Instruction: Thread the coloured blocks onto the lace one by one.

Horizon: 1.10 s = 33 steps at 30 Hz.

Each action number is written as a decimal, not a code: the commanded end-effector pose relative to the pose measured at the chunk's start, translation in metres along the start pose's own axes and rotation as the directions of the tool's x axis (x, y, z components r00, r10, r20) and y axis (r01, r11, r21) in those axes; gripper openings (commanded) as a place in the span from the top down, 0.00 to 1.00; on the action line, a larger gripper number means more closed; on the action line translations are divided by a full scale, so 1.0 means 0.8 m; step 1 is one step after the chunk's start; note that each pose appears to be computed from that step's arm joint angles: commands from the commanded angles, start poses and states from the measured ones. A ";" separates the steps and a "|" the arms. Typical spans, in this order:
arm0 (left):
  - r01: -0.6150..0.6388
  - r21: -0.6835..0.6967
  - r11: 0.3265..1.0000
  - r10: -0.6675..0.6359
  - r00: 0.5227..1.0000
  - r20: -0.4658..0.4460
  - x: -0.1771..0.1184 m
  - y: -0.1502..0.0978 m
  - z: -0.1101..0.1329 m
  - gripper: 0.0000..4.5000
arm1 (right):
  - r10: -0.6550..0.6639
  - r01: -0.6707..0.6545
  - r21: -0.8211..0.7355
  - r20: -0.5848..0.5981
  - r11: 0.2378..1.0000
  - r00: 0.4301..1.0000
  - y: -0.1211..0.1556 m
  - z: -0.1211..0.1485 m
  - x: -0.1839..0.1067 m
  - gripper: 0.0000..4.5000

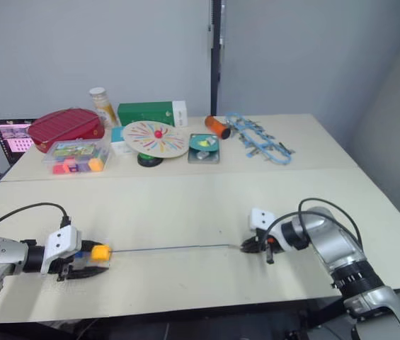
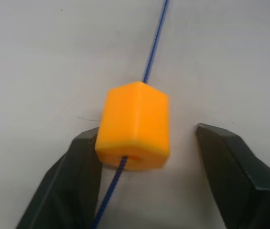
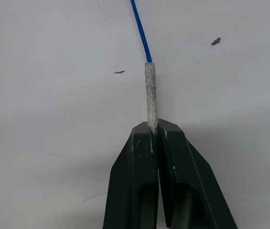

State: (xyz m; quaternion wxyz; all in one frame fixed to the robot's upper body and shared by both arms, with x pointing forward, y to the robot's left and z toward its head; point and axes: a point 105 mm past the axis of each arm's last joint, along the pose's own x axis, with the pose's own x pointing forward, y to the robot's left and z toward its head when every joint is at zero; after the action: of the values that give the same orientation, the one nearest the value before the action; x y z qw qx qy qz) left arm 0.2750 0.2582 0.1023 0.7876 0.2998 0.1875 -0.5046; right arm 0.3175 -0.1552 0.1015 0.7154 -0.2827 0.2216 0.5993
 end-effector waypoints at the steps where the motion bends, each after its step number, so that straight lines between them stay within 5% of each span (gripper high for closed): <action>1: 0.021 0.071 0.997 -0.013 0.994 -0.106 -0.018 0.018 0.014 0.06 | 0.002 -0.002 -0.023 0.008 1.000 1.000 0.002 0.007 0.000 1.00; 9: 0.126 0.116 0.985 -0.097 0.969 -0.226 -0.013 0.026 0.047 0.06 | -0.002 0.002 0.001 0.010 1.000 1.000 0.010 0.000 0.004 1.00; 20: 0.155 0.166 0.974 -0.084 0.926 -0.368 0.009 0.035 0.046 0.06 | -0.013 0.013 0.008 0.008 1.000 1.000 0.010 0.000 0.004 1.00; 29: 0.188 0.172 0.967 -0.097 0.896 -0.433 0.013 0.029 0.043 0.69 | -0.020 0.020 0.012 0.002 1.000 1.000 0.009 -0.003 -0.001 1.00; 33: 0.233 0.177 0.956 -0.131 0.882 -0.453 0.013 0.017 0.044 0.71 | -0.019 0.019 0.020 -0.013 1.000 1.000 0.010 -0.009 -0.009 1.00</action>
State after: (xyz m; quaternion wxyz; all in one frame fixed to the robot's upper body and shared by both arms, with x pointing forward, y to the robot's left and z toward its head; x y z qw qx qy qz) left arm 0.2960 0.2322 0.1228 0.6485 0.4618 0.3233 -0.5116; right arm 0.3112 -0.1555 0.0995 0.7223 -0.2799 0.2197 0.5931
